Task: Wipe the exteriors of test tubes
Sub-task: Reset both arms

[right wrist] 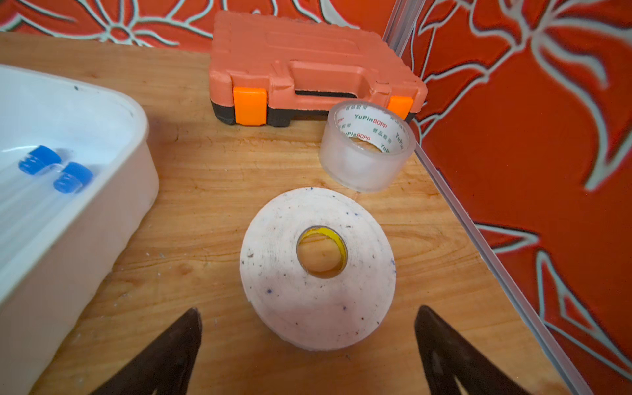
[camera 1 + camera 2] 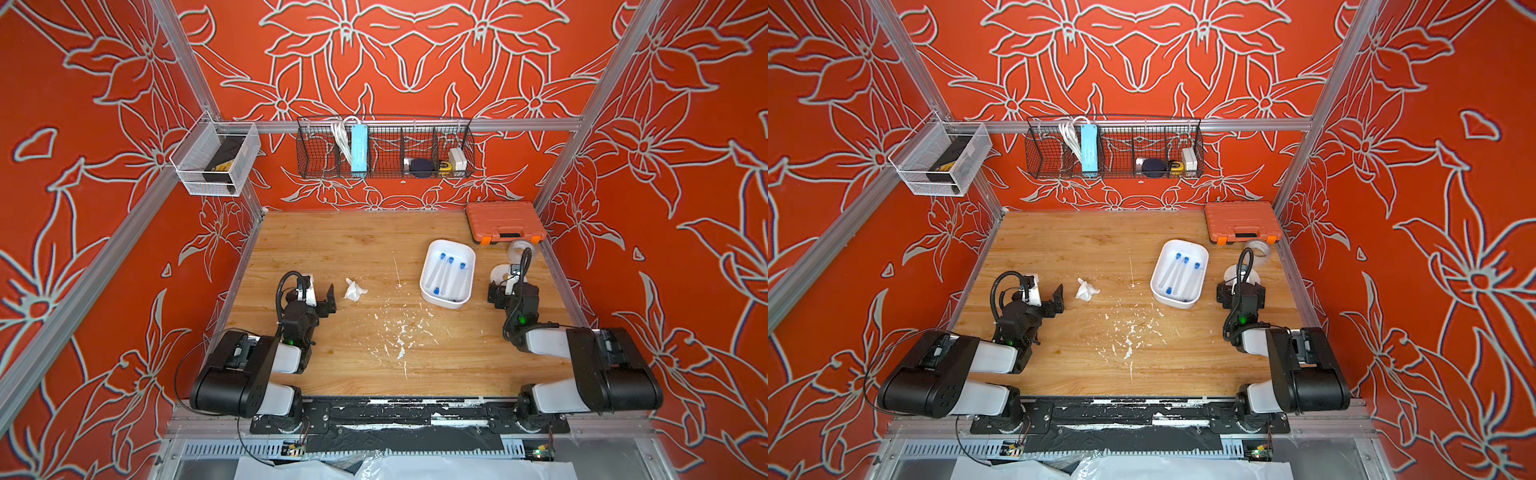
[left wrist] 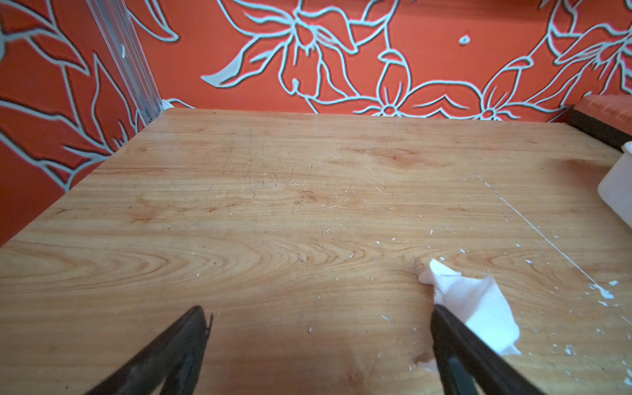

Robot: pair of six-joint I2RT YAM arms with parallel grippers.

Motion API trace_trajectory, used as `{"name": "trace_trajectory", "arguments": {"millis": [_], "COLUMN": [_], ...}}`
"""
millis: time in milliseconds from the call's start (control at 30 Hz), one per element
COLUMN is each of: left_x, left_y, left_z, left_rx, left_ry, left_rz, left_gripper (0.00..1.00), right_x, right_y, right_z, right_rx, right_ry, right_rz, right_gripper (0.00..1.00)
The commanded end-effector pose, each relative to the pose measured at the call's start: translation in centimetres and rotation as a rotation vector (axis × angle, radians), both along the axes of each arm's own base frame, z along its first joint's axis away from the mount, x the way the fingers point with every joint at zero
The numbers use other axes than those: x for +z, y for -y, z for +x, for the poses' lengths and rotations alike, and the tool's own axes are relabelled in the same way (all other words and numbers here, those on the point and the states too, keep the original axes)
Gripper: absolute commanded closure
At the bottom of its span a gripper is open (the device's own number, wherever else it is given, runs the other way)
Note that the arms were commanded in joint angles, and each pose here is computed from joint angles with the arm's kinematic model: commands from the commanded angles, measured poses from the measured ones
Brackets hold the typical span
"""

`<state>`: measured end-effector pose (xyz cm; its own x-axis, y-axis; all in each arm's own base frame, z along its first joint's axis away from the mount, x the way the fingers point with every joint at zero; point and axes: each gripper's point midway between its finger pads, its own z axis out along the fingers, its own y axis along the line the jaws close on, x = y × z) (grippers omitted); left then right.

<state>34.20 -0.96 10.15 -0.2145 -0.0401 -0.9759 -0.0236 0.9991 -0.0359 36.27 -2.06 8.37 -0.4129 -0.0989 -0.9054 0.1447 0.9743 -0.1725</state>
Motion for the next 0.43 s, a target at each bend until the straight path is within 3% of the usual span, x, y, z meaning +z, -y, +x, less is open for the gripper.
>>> {"name": "trace_trajectory", "arguments": {"millis": [0, 400], "left_x": [1.33, 1.33], "left_y": [0.28, 0.61], "left_z": [0.45, 0.44], "left_rx": [-0.025, -0.056], "left_ry": [0.047, 0.049], "left_rz": [0.017, 0.012], "left_gripper": [0.02, 0.02], "right_x": [1.23, 1.22], "right_y": [-0.29, -0.31], "right_z": [0.77, 0.73], "right_rx": [0.020, 0.021], "right_ry": [0.043, 0.036], "right_rz": [-0.006, -0.006], "right_gripper": [0.03, 0.03]}}
